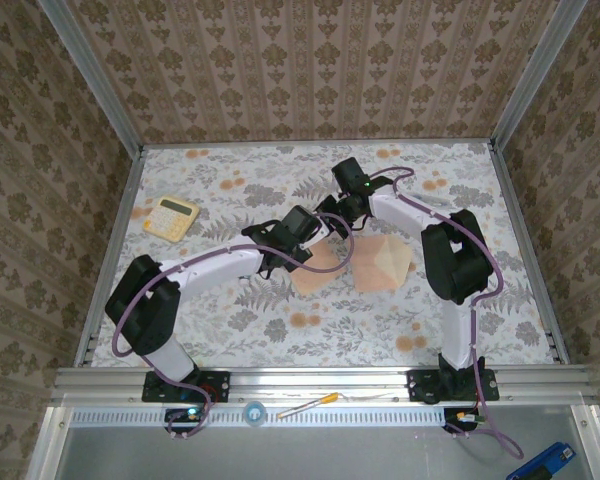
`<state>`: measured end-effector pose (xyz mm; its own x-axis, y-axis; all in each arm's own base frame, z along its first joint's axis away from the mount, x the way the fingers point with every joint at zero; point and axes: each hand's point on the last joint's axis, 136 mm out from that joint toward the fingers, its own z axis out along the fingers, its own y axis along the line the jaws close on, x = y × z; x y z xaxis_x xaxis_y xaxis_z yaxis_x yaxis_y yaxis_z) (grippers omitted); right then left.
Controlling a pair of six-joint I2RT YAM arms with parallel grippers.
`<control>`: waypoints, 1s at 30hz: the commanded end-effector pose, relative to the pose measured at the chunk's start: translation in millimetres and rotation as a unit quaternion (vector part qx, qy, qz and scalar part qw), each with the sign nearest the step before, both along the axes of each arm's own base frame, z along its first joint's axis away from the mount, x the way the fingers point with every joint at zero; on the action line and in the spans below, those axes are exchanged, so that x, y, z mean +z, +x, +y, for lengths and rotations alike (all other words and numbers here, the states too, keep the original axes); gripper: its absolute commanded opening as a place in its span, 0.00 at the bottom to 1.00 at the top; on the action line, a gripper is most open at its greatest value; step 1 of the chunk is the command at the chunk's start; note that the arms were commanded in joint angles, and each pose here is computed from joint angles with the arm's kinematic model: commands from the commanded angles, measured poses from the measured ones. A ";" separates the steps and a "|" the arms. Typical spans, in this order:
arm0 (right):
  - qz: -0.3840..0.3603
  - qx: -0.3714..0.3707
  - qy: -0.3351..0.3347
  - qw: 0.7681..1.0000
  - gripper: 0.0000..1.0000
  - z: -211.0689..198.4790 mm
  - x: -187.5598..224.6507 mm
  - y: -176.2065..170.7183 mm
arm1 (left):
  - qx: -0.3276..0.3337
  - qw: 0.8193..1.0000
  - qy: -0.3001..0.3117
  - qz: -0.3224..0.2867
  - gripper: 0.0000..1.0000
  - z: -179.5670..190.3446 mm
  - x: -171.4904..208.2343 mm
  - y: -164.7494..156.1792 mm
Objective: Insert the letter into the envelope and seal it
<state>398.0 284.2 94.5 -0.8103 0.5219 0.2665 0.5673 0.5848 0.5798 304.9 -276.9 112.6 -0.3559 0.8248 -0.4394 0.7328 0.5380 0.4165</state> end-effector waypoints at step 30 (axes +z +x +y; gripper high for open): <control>-0.145 0.108 0.058 0.982 0.00 19.3 39.7 -10.8 | 0.193 0.917 -0.326 0.122 1.00 92.6 86.6 -22.5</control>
